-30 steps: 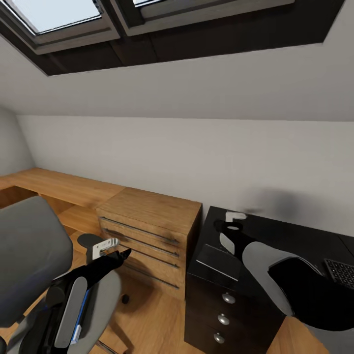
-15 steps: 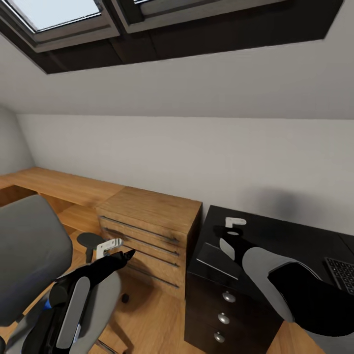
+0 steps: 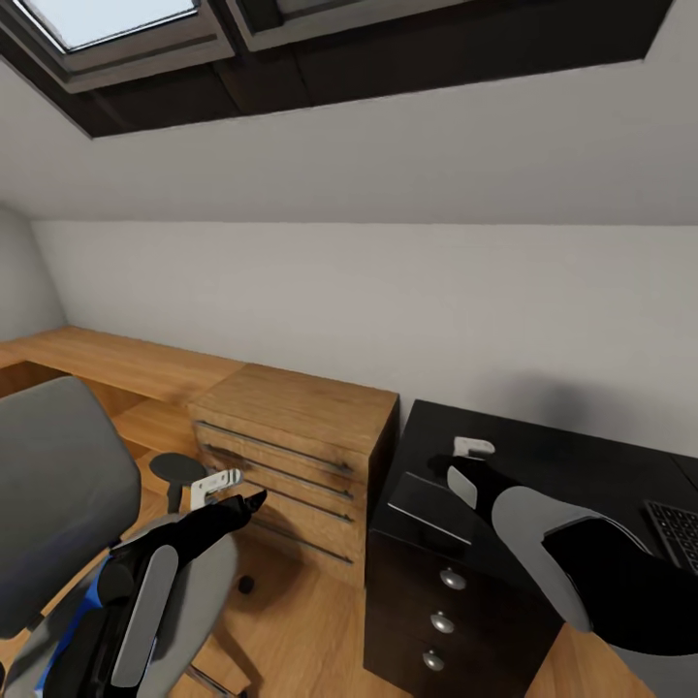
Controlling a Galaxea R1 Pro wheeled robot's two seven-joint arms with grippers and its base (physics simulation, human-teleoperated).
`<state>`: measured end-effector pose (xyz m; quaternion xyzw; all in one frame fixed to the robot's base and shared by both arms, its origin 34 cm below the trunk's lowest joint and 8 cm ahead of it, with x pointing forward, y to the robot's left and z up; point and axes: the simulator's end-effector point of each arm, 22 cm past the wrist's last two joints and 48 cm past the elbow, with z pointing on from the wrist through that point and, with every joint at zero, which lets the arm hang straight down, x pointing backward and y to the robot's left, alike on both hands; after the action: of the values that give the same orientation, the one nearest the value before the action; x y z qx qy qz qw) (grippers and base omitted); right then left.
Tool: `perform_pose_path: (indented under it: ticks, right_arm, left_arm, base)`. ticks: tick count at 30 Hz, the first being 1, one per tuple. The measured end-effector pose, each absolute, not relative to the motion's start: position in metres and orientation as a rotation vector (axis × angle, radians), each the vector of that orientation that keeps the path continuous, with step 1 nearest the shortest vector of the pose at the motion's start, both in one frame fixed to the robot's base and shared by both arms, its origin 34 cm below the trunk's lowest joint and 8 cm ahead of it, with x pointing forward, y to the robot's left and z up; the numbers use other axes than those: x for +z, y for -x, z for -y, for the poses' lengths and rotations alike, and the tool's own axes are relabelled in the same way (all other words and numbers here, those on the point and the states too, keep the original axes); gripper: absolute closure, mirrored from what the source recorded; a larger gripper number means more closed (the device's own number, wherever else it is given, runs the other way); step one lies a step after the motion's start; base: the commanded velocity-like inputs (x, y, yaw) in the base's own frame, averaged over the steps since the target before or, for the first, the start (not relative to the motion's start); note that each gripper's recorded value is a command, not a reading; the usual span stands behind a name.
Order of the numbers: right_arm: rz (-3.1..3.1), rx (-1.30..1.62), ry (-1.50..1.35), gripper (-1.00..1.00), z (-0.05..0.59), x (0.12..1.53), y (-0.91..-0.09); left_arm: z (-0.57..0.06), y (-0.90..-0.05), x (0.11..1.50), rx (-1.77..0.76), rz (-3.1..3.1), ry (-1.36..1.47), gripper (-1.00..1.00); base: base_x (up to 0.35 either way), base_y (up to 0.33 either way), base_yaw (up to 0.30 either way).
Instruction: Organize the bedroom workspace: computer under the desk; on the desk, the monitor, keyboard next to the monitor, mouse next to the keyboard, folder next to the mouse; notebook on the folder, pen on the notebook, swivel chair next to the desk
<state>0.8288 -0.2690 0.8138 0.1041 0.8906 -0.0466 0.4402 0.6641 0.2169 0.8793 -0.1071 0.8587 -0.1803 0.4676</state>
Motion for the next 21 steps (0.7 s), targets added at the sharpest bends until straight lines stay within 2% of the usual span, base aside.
perform_pose_path:
  ticks: [15, 21]
  right_arm:
    - [-2.219, -0.102, -0.271, -1.0, 0.272, 0.799, -0.828]
    - [-2.218, -0.101, -0.27, -1.0, 0.272, 0.799, -0.827]
  left_arm:
    - [-0.217, -0.663, 0.864, -0.438, -2.111, 0.262, -1.0]
    - [-0.218, -0.663, 0.862, -0.434, -2.113, 0.263, -1.0]
  base:
    - [0.002, 0.0, 0.0]
    - [0.19, 0.0, 0.0]
